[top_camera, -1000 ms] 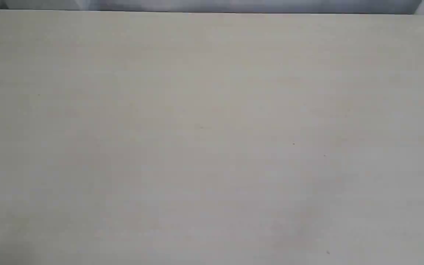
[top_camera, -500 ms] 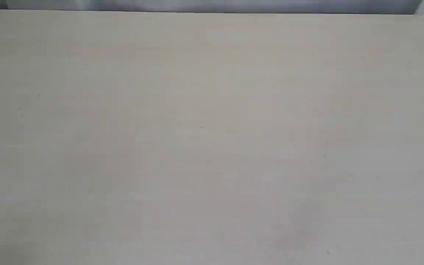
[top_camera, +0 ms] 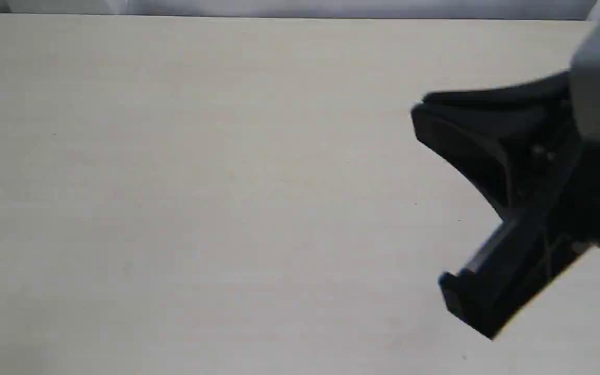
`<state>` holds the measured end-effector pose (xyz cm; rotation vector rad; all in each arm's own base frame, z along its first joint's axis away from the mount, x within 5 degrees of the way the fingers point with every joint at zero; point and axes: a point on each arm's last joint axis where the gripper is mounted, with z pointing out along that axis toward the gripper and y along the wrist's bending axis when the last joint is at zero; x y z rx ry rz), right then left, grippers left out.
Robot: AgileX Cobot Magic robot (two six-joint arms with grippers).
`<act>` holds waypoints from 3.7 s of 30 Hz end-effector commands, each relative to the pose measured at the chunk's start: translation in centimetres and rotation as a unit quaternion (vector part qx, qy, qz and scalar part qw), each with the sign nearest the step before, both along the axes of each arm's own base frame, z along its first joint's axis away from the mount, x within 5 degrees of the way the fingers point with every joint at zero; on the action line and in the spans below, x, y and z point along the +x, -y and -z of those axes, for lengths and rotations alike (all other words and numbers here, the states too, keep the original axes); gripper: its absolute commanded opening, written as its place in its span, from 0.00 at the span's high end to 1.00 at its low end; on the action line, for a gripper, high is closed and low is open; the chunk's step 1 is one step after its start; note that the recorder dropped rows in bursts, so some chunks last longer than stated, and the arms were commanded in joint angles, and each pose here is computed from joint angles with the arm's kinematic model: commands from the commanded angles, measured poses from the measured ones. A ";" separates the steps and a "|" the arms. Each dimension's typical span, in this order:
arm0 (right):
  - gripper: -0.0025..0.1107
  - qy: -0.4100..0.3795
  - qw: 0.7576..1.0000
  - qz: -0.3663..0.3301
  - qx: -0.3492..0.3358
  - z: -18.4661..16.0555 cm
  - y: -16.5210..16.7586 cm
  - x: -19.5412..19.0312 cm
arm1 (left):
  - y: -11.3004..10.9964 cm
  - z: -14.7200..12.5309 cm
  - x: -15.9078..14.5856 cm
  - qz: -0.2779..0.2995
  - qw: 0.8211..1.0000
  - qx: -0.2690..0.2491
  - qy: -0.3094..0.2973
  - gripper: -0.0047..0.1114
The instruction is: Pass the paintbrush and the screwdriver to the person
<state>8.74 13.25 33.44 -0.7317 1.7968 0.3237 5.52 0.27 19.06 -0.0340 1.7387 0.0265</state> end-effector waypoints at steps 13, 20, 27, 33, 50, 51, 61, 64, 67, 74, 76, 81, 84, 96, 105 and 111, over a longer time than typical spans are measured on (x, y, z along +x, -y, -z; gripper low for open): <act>0.94 -0.017 0.988 0.153 0.019 4.2 7.8 0.0 | 0.1 0.0 0.0 0.004 1.000 -0.003 0.003 0.96; 0.94 0.047 0.978 0.200 0.035 7.1 10.6 0.4 | 0.1 0.0 0.0 0.004 1.000 -0.001 0.004 0.96; 0.94 0.087 0.960 0.261 0.058 8.6 12.2 0.3 | 0.1 0.0 0.0 0.004 1.000 -0.001 0.004 0.96; 0.94 0.124 0.944 0.296 0.082 9.1 12.9 -0.2 | 0.1 0.0 0.0 0.004 1.000 -0.001 0.004 0.96; 0.94 0.135 0.939 0.299 0.100 10.5 12.8 -0.8 | 0.1 0.0 0.0 0.004 1.000 -0.003 0.003 0.96; 0.94 0.136 0.939 0.299 0.104 10.9 12.8 -1.0 | 0.1 0.0 0.0 0.004 1.000 -0.003 0.003 0.96; 0.94 0.148 0.919 0.358 0.070 12.8 13.9 -2.1 | 0.1 0.0 0.0 0.004 1.000 -0.003 0.003 0.96; 0.94 0.134 0.919 0.368 0.054 13.2 14.1 -2.4 | 0.1 0.0 0.0 0.004 1.000 -0.003 0.003 0.96; 0.94 0.127 0.917 0.375 0.051 13.4 14.2 -2.6 | 0.1 0.0 0.0 0.004 1.000 -0.003 0.003 0.96; 0.94 0.143 0.915 0.374 0.045 13.4 14.2 -3.2 | 0.1 0.0 0.0 0.004 1.000 -0.001 0.004 0.96; 0.94 0.133 0.918 0.373 0.035 13.6 14.2 -3.2 | 0.1 0.0 0.0 0.004 1.000 -0.001 0.003 0.96; 0.94 0.124 0.918 0.375 0.031 13.8 14.2 -3.2 | 0.1 0.0 0.0 0.004 1.000 -0.001 0.003 0.96; 0.94 0.121 0.918 0.376 0.033 13.9 14.2 -3.2 | 0.1 0.0 0.0 0.004 1.000 -0.001 0.003 0.96; 0.94 0.092 0.921 0.378 0.020 14.4 14.3 -3.3 | 0.1 0.0 0.0 0.004 1.000 -0.001 0.003 0.96; 0.94 0.078 0.925 0.370 0.024 14.7 14.1 -3.3 | 0.1 0.0 0.0 0.004 1.000 -0.003 0.003 0.96; 0.94 0.048 0.926 0.374 0.018 15.2 14.1 -3.4 | 0.1 0.0 0.0 0.004 1.000 -0.003 0.003 0.96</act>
